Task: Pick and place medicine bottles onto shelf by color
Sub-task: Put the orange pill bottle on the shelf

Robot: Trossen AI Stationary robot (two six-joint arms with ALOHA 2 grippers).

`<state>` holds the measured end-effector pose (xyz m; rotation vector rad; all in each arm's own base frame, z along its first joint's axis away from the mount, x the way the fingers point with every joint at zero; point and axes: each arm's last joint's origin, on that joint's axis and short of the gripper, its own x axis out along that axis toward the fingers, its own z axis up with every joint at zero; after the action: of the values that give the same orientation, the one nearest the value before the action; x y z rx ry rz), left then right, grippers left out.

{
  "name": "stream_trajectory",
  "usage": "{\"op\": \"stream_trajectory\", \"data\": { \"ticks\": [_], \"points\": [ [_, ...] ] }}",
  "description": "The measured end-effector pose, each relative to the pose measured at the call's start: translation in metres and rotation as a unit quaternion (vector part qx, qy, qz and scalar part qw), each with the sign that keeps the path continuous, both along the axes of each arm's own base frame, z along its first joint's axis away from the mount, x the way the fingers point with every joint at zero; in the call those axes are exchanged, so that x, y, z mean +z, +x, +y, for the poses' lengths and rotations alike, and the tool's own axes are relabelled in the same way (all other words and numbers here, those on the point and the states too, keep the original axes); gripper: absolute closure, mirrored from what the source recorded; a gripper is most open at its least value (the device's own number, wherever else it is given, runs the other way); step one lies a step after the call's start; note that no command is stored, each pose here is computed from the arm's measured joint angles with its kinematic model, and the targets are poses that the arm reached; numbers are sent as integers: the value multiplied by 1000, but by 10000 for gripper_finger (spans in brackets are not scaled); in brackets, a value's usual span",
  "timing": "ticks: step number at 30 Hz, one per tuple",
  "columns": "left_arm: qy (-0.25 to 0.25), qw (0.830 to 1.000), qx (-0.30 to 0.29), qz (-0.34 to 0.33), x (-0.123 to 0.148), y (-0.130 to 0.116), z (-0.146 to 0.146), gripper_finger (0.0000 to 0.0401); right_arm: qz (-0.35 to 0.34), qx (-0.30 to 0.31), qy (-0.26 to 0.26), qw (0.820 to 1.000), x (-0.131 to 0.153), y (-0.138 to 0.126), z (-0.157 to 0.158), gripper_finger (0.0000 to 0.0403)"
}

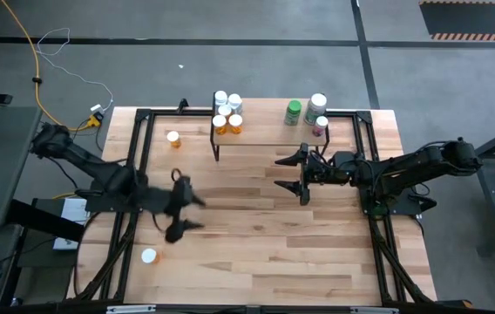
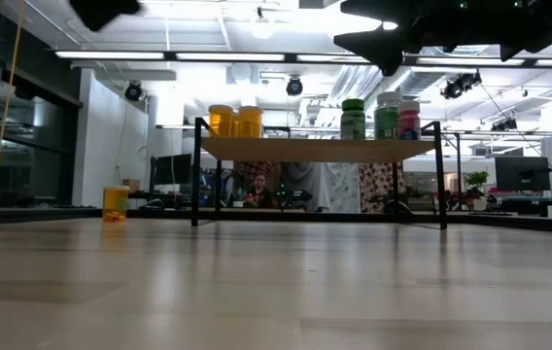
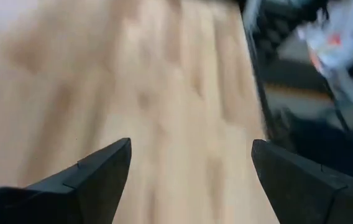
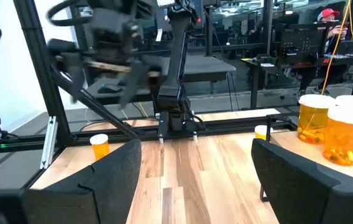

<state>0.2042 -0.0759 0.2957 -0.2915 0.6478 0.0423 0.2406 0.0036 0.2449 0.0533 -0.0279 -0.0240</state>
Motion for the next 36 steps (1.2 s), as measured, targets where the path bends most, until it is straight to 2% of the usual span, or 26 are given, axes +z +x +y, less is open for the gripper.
{"op": "stream_trajectory", "data": {
  "ticks": [2, 7, 15, 19, 22, 28, 34, 36],
  "points": [
    [-22, 998, -15, 50, 0, -1, -17, 77, 0, 0, 0, 1000, 0, 0, 0, 107],
    [-24, 986, -37, 160, -15, -7, -67, 77, 2, 0, 0, 1000, 0, 0, 0, 107],
    [-19, 949, 20, 315, -53, -38, -120, 77, 4, 0, 10, 1000, -1, 0, 0, 107],
    [3, 934, 64, 351, -67, -54, -131, 77, 5, 0, 10, 1000, -1, 0, 0, 107],
    [20, 932, 73, 355, -71, -61, -136, 77, 5, 0, 9, 1000, -1, 0, 0, 107],
    [14, 923, 84, 375, -78, -62, -141, 77, 5, 0, 6, 1000, -1, 0, 0, 107],
    [58, 908, 107, 401, -85, -65, -137, 78, 5, 0, 5, 1000, -1, 0, 0, 107],
    [58, 906, 107, 406, -85, -65, -136, 78, 5, -1, 4, 1000, -1, 0, 0, 107]
  ]
}}
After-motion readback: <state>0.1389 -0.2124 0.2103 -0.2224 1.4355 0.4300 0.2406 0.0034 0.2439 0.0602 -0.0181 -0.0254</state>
